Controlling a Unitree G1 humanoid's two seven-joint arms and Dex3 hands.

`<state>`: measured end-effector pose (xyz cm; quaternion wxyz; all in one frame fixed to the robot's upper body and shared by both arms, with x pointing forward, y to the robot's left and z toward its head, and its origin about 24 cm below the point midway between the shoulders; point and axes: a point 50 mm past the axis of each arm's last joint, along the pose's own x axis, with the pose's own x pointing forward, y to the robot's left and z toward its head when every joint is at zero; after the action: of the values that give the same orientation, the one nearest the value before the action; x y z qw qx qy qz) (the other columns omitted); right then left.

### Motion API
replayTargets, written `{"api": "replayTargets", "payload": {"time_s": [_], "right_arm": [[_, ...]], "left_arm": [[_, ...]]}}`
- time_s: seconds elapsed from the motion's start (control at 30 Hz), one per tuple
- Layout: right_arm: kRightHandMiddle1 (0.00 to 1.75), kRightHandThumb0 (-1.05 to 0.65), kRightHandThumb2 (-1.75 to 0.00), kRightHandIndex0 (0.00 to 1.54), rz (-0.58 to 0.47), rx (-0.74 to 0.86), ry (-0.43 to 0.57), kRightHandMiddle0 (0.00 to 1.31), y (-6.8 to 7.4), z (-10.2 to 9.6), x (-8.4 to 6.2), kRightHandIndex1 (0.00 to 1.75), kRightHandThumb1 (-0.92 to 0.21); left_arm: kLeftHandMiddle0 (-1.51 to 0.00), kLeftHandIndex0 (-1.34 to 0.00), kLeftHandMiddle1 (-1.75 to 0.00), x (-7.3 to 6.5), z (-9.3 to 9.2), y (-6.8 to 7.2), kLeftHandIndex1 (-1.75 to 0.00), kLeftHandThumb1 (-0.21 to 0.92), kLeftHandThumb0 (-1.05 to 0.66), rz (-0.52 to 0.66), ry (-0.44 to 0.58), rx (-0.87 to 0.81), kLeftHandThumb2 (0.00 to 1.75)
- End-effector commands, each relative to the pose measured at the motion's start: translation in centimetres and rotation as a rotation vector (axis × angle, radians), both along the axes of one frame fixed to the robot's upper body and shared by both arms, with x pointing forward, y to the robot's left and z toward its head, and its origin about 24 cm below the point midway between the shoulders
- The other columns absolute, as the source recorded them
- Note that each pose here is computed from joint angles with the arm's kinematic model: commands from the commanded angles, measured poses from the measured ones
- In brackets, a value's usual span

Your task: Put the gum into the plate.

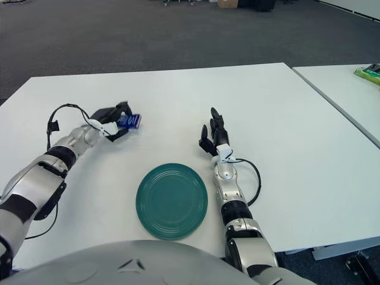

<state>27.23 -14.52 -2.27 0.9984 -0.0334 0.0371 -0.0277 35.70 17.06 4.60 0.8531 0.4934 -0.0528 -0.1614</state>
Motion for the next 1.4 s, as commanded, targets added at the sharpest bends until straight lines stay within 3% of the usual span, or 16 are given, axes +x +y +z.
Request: {"api": "replayTargets", "payload": {"time_s": [0.0, 0.17, 0.33, 0.7, 0.93, 1.1, 1.37], "right_arm": [[0.25, -0.81, -0.87, 0.13, -0.066, -0.003, 0.486, 0.00, -1.2, -8.7, -7.9, 0.00, -0.92], [0.24, -0.82, -0.87, 0.13, -0.057, -0.003, 0.489, 0.00, -1.2, -8.9, -7.9, 0.00, -0.92], [0.25, -0.82, -0.87, 0.14, -0.059, 0.001, 0.491, 0.00, -1.2, -9.0, -8.0, 0.01, -0.92], [0.29, -0.81, -0.87, 0.15, -0.062, 0.010, 0.489, 0.00, -1.0, -9.1, -8.1, 0.01, -0.92], [0.31, -0.82, -0.88, 0.17, -0.057, 0.009, 0.498, 0.00, -0.9, -9.2, -8.2, 0.01, -0.92], [0.31, -0.81, -0.88, 0.18, -0.045, 0.012, 0.504, 0.00, -0.8, -9.3, -8.4, 0.02, -0.92], [0.10, -0.83, -0.89, 0.08, -0.016, -0.020, 0.496, 0.00, -1.1, -9.2, -8.3, 0.00, -0.92]], "left_arm": [[-1.19, -0.59, -1.75, 0.6, 5.2, 1.6, -1.75, 0.35, -0.47, 0.028, -0.202, -0.223, 1.27], [-1.19, -0.61, -1.75, -0.3, 7.6, 0.3, -1.75, 0.32, -0.48, -0.043, -0.343, -0.275, 1.31], [-1.20, -0.64, -1.75, -1.5, 8.7, -1.8, -1.75, 0.29, -0.49, -0.138, -0.376, -0.252, 1.35], [-1.21, -0.67, -1.75, -4.6, 8.5, -7.0, -1.75, 0.24, -0.50, -0.428, -0.332, -0.134, 1.41], [-1.20, -0.68, -1.75, -6.4, 7.9, -8.9, -1.75, 0.23, -0.51, -0.562, -0.272, -0.097, 1.42], [-1.20, -0.69, -1.75, -8.6, 7.2, -10.5, -1.75, 0.22, -0.51, -0.666, -0.217, -0.074, 1.43], [-1.21, -0.67, -1.75, -11.4, 6.8, -12.3, -1.75, 0.24, -0.51, -0.838, -0.141, 0.053, 1.41]]}}
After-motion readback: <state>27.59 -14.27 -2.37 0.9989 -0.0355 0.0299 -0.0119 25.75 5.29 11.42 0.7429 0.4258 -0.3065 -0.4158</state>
